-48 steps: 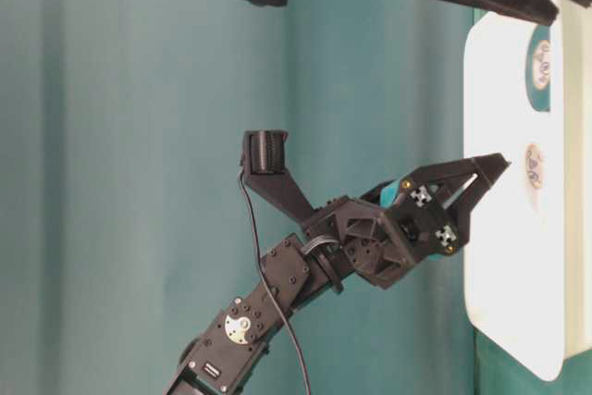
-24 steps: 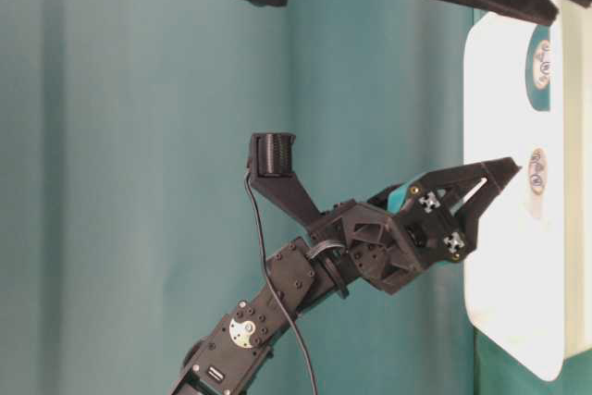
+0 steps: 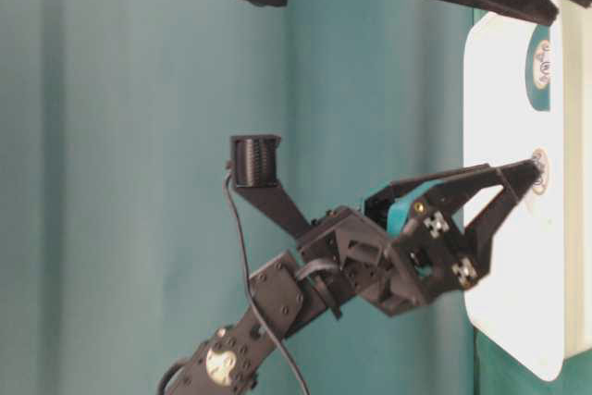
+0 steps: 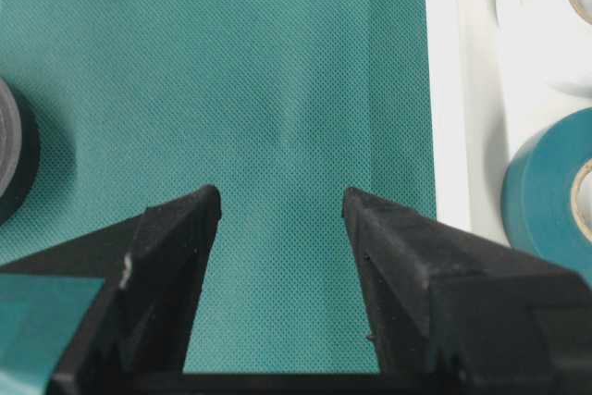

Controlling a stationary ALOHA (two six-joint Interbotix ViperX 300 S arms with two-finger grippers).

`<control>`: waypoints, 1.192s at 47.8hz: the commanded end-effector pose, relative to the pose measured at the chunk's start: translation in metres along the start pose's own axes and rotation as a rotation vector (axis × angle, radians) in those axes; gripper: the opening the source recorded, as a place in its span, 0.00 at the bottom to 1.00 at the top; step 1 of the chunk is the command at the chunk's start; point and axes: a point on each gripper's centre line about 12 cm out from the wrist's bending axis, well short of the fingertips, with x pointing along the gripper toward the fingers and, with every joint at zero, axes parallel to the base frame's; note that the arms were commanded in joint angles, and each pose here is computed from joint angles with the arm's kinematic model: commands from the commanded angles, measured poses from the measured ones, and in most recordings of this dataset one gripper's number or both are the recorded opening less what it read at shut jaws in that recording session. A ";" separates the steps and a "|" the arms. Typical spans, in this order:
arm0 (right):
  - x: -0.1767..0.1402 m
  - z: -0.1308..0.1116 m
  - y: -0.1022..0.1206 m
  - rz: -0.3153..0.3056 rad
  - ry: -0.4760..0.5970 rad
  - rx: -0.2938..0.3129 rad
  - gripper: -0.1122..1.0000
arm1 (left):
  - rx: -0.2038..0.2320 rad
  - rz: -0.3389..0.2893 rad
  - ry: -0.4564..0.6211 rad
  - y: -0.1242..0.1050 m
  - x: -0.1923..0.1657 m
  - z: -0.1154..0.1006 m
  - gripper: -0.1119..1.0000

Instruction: Put the tape alternately from left to right into the white case.

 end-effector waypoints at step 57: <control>-0.002 0.015 0.024 0.067 -0.074 0.012 0.70 | -0.087 -0.131 -0.007 -0.091 -0.013 -0.014 0.83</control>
